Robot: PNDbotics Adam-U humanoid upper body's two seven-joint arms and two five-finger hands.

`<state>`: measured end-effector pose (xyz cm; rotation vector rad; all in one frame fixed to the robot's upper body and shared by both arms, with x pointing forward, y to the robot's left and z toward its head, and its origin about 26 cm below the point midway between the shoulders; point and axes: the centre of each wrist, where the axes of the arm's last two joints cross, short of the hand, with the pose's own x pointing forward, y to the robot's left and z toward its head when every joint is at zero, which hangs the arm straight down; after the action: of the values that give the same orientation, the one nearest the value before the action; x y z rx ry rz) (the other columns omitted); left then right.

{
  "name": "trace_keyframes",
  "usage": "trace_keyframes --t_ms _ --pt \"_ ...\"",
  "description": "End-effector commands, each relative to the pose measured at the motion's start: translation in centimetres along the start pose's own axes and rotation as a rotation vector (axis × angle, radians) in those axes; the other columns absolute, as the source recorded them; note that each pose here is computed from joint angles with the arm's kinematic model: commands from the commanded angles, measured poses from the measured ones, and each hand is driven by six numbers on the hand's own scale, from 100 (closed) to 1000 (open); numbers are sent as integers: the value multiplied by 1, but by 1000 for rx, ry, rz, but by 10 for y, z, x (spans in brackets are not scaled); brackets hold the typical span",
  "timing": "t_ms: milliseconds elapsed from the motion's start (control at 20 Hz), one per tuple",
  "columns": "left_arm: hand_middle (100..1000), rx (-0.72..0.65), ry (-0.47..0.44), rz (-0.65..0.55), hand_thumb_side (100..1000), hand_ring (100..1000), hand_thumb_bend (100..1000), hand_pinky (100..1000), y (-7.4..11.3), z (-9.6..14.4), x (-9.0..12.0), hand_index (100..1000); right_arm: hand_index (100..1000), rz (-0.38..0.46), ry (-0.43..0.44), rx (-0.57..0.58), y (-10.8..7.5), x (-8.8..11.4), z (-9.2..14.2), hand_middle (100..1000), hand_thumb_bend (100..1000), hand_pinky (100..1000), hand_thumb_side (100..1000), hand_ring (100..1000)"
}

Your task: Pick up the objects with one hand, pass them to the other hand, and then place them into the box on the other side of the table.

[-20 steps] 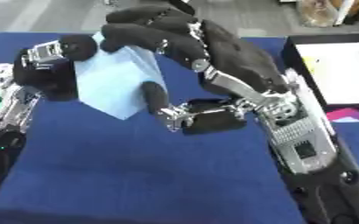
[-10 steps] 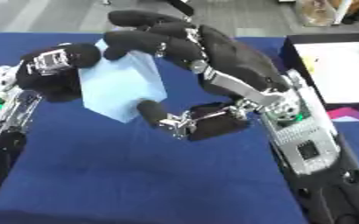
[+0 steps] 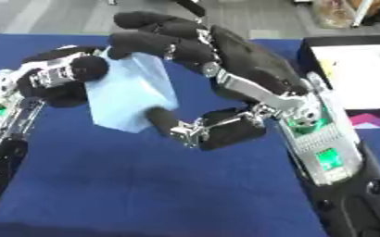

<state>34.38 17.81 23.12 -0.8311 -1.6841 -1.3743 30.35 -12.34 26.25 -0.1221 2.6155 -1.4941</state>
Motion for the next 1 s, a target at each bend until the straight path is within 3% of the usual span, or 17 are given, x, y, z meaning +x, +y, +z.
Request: trace_keyframes --t_ms 50,300,350,1000 --pt "271 0 4 -37 803 398 100 781 4 0 6 590 1000 45 -17 -16 -13 5 -3 864 100 1000 100 1000" --pt "271 1 7 -41 803 398 100 781 4 0 6 590 1000 49 -18 -21 -14 6 -4 864 100 1000 100 1000" --pt "271 1 8 -43 802 397 100 781 4 0 6 590 1000 54 -19 -17 -14 6 -4 912 100 1000 100 1000" --pt "269 3 -7 -84 792 397 100 780 4 -1 13 589 1000 150 -9 151 -13 3 -3 974 100 995 100 1000"
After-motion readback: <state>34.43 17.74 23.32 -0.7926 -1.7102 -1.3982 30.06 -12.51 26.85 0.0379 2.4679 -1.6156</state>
